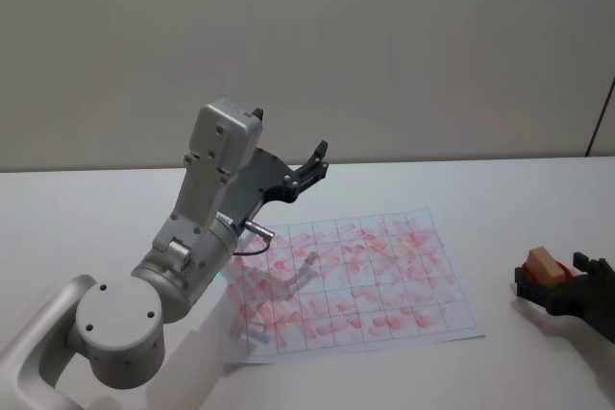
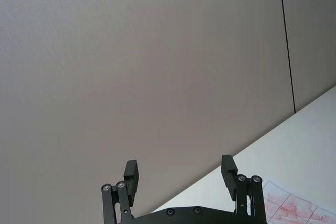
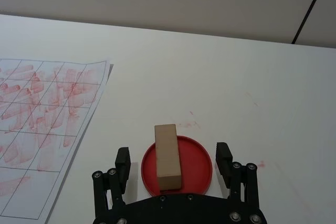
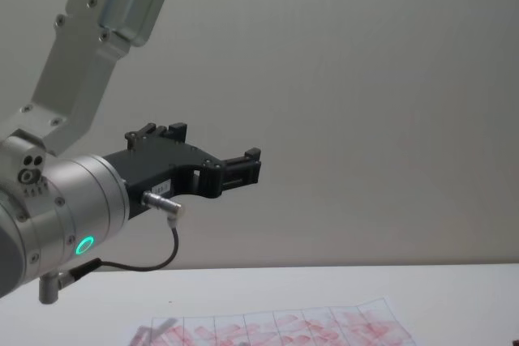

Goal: Use the one hand to pick up the stamp and affix it onto the A4 paper.

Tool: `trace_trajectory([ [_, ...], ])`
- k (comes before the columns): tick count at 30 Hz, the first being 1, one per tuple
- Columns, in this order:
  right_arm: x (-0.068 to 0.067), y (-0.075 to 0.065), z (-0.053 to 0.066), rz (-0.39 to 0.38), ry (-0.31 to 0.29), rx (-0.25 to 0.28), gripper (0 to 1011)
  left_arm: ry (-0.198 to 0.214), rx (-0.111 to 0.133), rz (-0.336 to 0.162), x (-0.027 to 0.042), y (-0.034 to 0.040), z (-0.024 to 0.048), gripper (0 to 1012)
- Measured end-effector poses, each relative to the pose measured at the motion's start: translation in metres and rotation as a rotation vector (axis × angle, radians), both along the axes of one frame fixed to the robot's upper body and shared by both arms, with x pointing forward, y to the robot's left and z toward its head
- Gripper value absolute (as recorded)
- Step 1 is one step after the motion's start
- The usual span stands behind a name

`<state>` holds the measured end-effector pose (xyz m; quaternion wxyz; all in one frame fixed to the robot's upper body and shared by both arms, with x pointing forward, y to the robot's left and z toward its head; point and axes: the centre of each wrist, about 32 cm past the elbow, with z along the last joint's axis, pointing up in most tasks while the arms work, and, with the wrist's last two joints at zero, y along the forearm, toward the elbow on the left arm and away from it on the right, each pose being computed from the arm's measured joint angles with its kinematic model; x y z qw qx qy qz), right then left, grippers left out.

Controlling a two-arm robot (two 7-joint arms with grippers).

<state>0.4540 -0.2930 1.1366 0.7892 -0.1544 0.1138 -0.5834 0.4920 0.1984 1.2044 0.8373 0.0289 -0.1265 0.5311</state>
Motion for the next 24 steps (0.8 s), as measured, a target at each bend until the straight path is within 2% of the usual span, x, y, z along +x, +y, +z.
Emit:
trace_trajectory([
  [6,0.007,0.001,-0.001,0.024,-0.002,-0.016,1002,0.0,0.0,0.0,0.0,0.0,0.0,1001],
  [10,0.009,0.001,-0.001,0.034,-0.004,-0.023,930,0.0,0.0,0.0,0.0,0.0,0.0,1001],
  [14,0.011,0.001,-0.001,0.041,-0.005,-0.028,834,0.0,0.0,0.0,0.0,0.0,0.0,1001],
  [18,0.013,0.002,-0.002,0.048,-0.005,-0.033,690,0.0,0.0,0.0,0.0,0.0,0.0,1001],
  [21,0.014,0.002,-0.002,0.051,-0.005,-0.035,628,0.0,0.0,0.0,0.0,0.0,0.0,1001],
  [24,0.015,0.002,-0.002,0.054,-0.005,-0.037,508,0.0,0.0,0.0,0.0,0.0,0.0,1001],
])
